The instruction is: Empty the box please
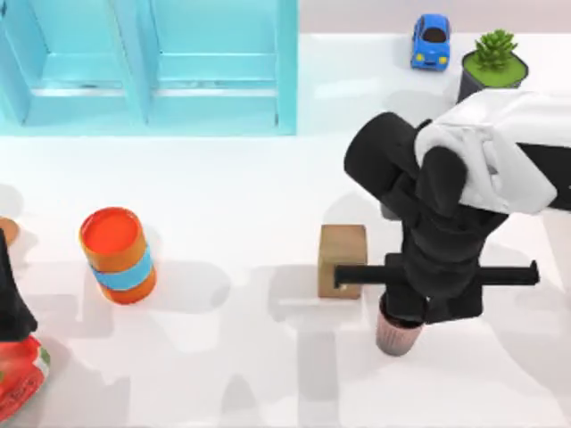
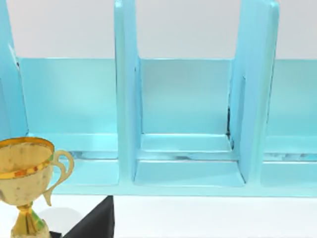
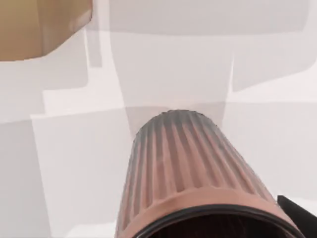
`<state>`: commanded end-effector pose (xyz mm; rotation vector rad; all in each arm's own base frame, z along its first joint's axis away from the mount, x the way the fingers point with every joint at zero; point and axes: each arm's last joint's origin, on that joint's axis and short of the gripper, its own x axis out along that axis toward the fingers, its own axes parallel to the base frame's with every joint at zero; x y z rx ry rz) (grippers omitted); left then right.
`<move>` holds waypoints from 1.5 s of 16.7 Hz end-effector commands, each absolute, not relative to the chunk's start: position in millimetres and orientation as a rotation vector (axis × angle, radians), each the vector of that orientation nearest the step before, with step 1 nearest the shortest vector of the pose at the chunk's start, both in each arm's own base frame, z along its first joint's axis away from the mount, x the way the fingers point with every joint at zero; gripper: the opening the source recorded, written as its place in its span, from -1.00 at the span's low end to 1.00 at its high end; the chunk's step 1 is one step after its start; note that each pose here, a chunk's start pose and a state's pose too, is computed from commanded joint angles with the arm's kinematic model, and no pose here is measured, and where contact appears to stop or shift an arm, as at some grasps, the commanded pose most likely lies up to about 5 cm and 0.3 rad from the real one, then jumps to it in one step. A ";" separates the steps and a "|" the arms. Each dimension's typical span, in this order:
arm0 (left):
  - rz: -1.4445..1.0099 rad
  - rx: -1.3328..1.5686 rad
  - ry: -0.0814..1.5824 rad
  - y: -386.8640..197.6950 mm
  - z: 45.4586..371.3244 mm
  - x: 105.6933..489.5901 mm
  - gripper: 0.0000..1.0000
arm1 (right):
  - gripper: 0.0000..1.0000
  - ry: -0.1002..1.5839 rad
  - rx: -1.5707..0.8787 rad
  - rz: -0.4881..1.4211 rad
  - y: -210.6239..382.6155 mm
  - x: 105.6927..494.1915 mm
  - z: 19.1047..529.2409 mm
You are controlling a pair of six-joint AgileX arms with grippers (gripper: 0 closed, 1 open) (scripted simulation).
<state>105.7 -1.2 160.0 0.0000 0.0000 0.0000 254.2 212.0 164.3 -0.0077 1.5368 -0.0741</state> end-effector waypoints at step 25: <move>0.000 0.000 0.000 -1.2 160.0 105.7 1.00 | 1.00 1.536 -0.008 -0.074 212.2 254.0 160.7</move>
